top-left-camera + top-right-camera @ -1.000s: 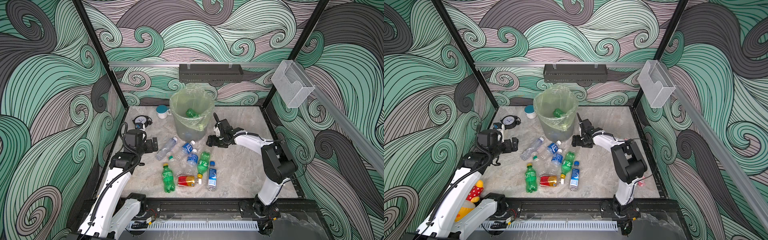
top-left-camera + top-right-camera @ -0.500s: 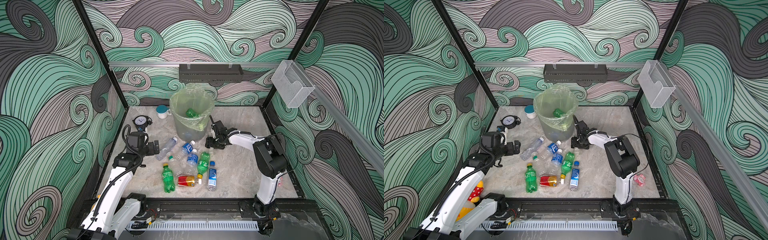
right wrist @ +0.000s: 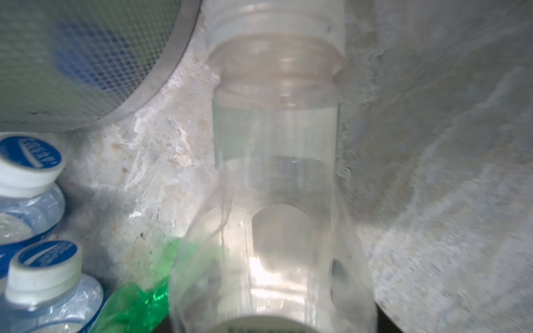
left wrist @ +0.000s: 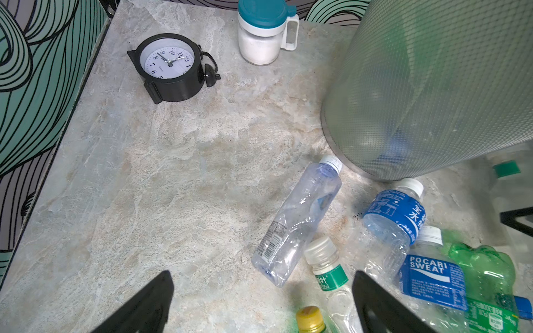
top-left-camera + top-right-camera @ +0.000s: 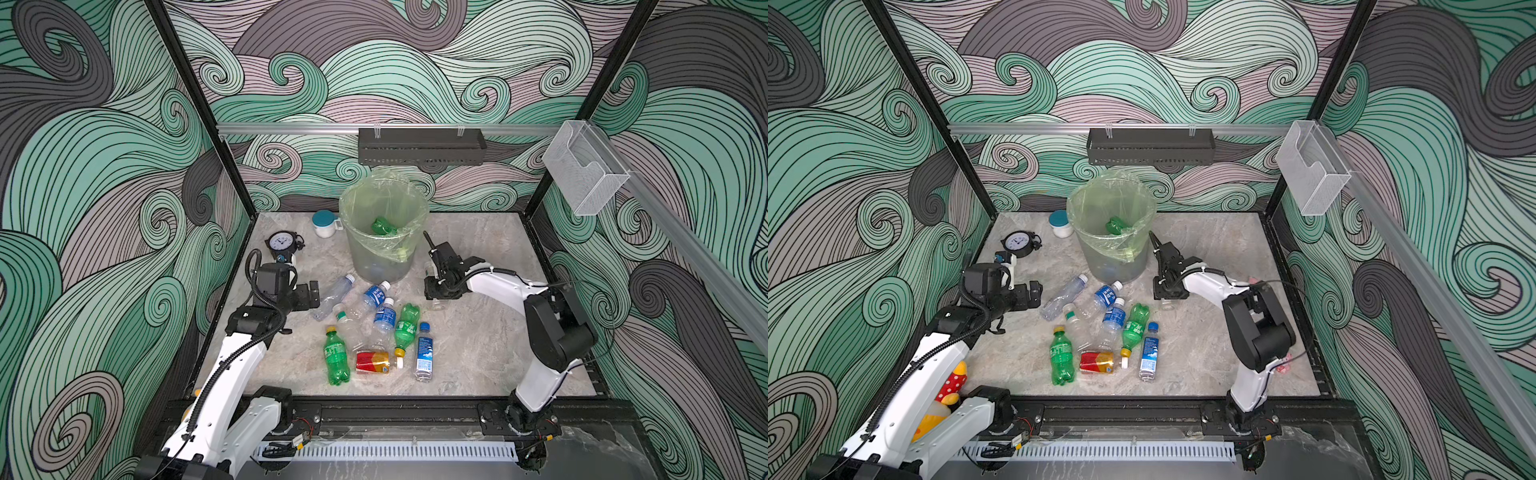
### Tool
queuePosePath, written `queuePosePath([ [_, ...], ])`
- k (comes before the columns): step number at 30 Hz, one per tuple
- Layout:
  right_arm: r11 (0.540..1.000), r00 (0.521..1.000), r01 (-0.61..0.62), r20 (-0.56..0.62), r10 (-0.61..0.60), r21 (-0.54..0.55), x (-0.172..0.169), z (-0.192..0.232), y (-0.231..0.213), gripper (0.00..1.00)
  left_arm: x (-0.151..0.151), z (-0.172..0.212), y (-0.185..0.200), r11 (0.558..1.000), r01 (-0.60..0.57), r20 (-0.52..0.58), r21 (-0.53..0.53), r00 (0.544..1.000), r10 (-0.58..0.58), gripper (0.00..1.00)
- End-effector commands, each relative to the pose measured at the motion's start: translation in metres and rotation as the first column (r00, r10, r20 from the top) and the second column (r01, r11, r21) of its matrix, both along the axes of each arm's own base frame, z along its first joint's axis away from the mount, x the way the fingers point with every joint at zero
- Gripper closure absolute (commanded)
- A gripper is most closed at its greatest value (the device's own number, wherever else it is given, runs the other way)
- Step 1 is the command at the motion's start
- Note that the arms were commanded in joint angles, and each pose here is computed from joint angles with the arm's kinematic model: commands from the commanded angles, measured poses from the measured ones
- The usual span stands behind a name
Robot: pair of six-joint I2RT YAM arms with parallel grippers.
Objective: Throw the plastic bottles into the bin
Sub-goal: 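Carry the green-labelled bottle with the right gripper over the bin and release, then lower the left gripper and grasp the clear white-capped water bottle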
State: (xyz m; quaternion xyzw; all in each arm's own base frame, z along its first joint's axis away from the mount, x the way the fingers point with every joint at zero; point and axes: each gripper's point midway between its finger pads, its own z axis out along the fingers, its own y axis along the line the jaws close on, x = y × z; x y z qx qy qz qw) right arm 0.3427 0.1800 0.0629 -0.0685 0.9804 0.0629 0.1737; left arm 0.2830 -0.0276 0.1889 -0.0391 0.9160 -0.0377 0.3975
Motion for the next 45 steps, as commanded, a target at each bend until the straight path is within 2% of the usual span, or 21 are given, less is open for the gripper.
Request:
queuePosePath([
  [1, 0.995, 0.998, -0.031, 0.042, 0.035, -0.096, -0.012, 0.022, -0.023, 0.55, 0.004, 0.007, 0.000, 1.000, -0.002, 0.018, -0.010, 1.000, 0.002, 0.01],
  [4, 0.999, 0.996, -0.042, 0.074, 0.043, -0.017, -0.020, 0.046, -0.023, 0.63, 0.004, 0.003, 0.003, 1.000, -0.010, 0.004, 0.004, 1.000, 0.010, 0.01],
  [9, 0.984, 0.963, -0.160, 0.230, 0.137, 0.082, -0.025, 0.126, -0.008, 0.65, 0.004, 0.001, 0.009, 0.999, -0.035, -0.011, 0.032, 0.999, 0.035, 0.01],
  [12, 0.952, 0.912, -0.272, 0.354, 0.208, 0.139, -0.020, 0.192, 0.010, 0.66, 0.004, 0.003, 0.009, 0.999, -0.039, -0.007, 0.026, 0.999, 0.039, 0.01],
  [17, 0.850, 0.793, -0.465, 0.543, 0.275, 0.247, 0.016, 0.305, 0.068, 0.64, 0.010, 0.000, 0.010, 0.998, -0.053, 0.003, 0.029, 0.999, 0.053, 0.01],
  [18, 0.837, 0.774, -0.483, 0.572, 0.270, 0.258, 0.027, 0.318, 0.077, 0.59, 0.011, -0.003, 0.011, 0.998, -0.062, 0.000, 0.033, 0.998, 0.062, 0.01],
  [20, 0.823, 0.751, -0.504, 0.604, 0.266, 0.264, 0.049, 0.336, 0.096, 0.23, 0.016, -0.008, 0.009, 0.998, -0.059, -0.018, 0.022, 0.998, 0.059, 0.01],
  [23, 0.836, 0.747, -0.485, 0.618, 0.244, 0.257, 0.072, 0.342, 0.105, 0.02, 0.024, -0.014, 0.004, 0.999, -0.053, -0.035, -0.002, 0.998, 0.053, 0.01],
  [24, 0.837, 0.744, -0.485, 0.623, 0.242, 0.253, 0.073, 0.344, 0.105, 0.01, 0.025, -0.015, 0.002, 0.999, -0.048, -0.041, -0.011, 0.998, 0.048, 0.01],
  [30, 0.869, 0.718, -0.457, 0.656, 0.233, 0.191, 0.054, 0.348, 0.079, 0.01, 0.032, -0.018, -0.003, 0.999, -0.028, -0.062, -0.024, 0.998, 0.027, 0.01],
  [35, 0.898, 0.725, -0.401, 0.662, 0.190, 0.181, 0.029, 0.329, 0.050, 0.01, 0.039, -0.025, -0.010, 0.999, 0.002, -0.074, -0.037, 0.997, -0.004, 0.01],
  [39, 0.917, 0.750, -0.348, 0.645, 0.147, 0.196, 0.016, 0.307, 0.027, 0.01, 0.046, -0.032, -0.015, 0.999, 0.026, -0.094, -0.046, 0.995, -0.030, 0.01],
  [45, 0.945, 0.824, -0.240, 0.561, 0.076, 0.224, 0.009, 0.258, -0.008, 0.01, 0.059, -0.049, -0.029, 0.992, 0.118, -0.185, -0.054, 0.975, -0.126, 0.04],
])
